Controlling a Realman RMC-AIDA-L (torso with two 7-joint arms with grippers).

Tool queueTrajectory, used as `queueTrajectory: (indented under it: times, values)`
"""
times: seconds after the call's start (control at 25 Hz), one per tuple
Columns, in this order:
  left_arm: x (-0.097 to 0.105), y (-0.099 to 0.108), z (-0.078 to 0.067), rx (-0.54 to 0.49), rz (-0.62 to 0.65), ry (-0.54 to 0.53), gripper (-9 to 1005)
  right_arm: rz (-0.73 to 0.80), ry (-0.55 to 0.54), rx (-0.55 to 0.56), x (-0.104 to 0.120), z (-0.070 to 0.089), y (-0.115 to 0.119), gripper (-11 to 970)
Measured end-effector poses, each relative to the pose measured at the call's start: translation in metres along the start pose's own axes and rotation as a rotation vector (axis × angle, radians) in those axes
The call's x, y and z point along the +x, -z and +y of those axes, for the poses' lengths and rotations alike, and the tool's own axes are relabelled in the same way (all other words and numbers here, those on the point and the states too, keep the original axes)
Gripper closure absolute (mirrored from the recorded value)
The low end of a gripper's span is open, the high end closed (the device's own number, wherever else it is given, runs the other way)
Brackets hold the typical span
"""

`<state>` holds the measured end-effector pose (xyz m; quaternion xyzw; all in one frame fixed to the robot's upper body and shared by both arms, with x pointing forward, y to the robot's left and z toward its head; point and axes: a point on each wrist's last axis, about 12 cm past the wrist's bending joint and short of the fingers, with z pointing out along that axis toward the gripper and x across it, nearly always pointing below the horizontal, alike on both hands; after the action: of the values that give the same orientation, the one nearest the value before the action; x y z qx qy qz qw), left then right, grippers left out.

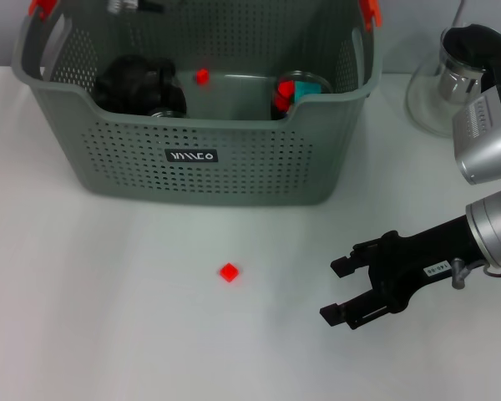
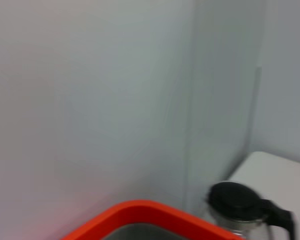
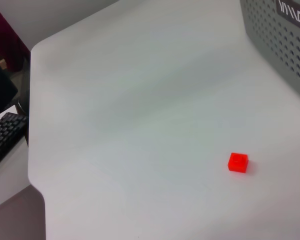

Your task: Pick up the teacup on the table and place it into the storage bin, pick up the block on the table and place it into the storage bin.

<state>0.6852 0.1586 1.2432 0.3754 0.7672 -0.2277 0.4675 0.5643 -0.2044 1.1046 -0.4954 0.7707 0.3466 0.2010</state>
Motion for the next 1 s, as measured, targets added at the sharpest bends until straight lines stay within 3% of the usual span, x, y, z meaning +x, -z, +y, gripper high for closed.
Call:
queueTrajectory:
  times: [0.24,0.52,0.8,1.0]
  values:
    - [0.008,-0.026,-0.002,-0.1,0.001,-0.008,811,0.0,0.004,0.001,-0.002,0.0,0.0,94]
    - [0.011,-0.032,-0.007,-0.147,0.025,-0.026,760,0.0,0.001,0.003,-0.001,0.0,0.001,109]
    - [0.009,-0.021,-0.005,-0.138,0.045,-0.041,672,0.0,0.001,0.004,-0.001,0.0,0.001,124]
    - [0.004,0.015,-0.015,-0.088,0.016,-0.064,431,0.0,0.002,0.003,-0.001,0.0,0.001,134]
